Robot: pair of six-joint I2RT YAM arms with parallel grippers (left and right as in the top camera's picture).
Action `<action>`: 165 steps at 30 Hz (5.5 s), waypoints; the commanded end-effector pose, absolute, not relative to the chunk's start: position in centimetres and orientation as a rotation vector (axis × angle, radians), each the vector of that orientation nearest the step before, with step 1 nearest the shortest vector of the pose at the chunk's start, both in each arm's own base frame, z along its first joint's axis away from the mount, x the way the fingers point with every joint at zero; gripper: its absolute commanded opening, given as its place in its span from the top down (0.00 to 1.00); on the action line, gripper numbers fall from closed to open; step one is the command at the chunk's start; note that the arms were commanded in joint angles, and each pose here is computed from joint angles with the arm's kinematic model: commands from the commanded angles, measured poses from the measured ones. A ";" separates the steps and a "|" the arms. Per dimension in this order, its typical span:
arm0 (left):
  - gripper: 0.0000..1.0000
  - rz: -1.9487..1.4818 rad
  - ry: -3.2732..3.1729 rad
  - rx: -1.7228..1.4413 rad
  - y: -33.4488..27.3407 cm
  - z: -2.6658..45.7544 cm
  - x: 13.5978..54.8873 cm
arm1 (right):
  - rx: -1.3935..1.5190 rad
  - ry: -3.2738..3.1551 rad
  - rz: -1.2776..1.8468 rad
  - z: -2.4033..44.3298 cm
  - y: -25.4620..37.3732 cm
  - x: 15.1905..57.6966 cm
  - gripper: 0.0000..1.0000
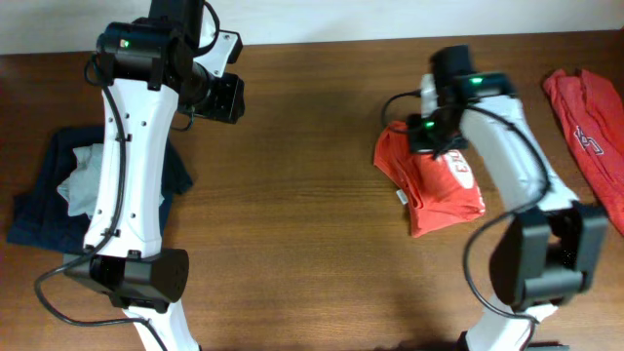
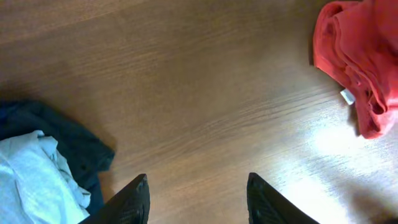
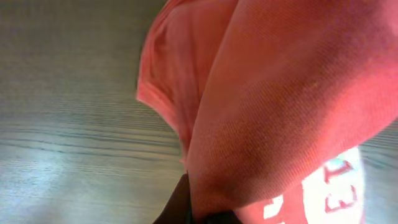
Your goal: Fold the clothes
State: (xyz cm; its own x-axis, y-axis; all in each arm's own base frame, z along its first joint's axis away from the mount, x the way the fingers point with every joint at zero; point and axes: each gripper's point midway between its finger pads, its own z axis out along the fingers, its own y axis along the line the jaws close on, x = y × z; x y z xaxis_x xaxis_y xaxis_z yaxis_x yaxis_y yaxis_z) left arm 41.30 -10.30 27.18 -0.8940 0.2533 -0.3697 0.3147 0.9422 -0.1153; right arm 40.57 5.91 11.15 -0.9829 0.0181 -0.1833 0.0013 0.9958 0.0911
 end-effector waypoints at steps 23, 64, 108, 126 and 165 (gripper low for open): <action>0.49 -0.264 2.651 0.435 -10.6 29.0 42.1 | 0.327 2.959 0.247 12.9 1.9 39.1 0.94; 0.36 -0.342 2.559 0.501 -13.5 30.0 43.0 | 1.256 2.896 0.554 4.6 4.3 34.1 0.96; 0.25 -0.426 2.509 0.775 -16.6 28.7 42.0 | 0.197 2.983 1.206 4.2 12.0 33.9 0.27; 0.24 -0.337 2.842 0.308 -9.7 25.1 40.9 | 0.053 2.737 0.570 10.6 13.4 38.6 0.17; 0.01 -1.198 2.894 -0.696 -25.1 -1.9 37.6 | 0.403 2.653 1.022 1.5 13.3 45.5 0.96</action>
